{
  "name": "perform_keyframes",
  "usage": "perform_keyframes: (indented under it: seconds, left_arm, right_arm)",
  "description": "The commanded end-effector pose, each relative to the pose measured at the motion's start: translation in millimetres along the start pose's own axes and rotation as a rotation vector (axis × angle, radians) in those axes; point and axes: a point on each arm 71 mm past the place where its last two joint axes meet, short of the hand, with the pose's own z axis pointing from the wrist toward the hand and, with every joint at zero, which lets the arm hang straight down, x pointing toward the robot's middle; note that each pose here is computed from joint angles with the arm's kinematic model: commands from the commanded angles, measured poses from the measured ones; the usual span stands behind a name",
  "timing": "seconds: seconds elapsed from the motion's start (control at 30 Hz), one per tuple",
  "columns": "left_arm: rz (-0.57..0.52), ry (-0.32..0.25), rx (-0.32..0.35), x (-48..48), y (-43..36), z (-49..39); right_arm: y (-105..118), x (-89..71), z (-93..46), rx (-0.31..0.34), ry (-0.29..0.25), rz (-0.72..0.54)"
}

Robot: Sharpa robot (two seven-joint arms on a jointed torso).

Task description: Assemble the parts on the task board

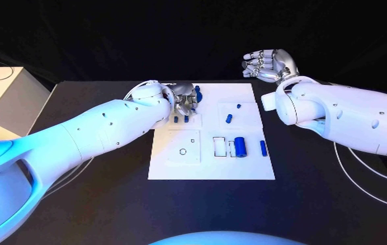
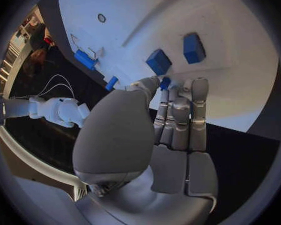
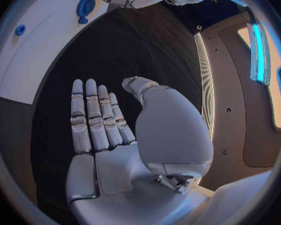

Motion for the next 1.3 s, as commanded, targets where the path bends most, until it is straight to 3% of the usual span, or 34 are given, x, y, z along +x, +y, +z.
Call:
perform_keyframes:
  seconds: [0.03, 0.43, 0.77, 1.3]
  left_arm:
    - [0.008, 0.000, -0.021, -0.1, 0.6, 0.7]
    - [-0.007, 0.034, -0.040, 2.3, 2.6, -0.1]
    - [-0.035, -0.004, -0.004, 0.3, 0.9, 1.3]
    - [-0.052, -0.010, 0.014, 4.9, -2.8, 3.8]
  right_arm:
    - [1.8, 1.6, -0.3, -0.019, 0.011, 0.000]
    - [2.0, 2.3, -0.1, -0.019, 0.013, 0.001]
    - [2.3, 3.2, 0.0, -0.020, 0.015, 0.002]
    - [2.5, 4.0, 0.1, -0.020, 0.020, 0.004]
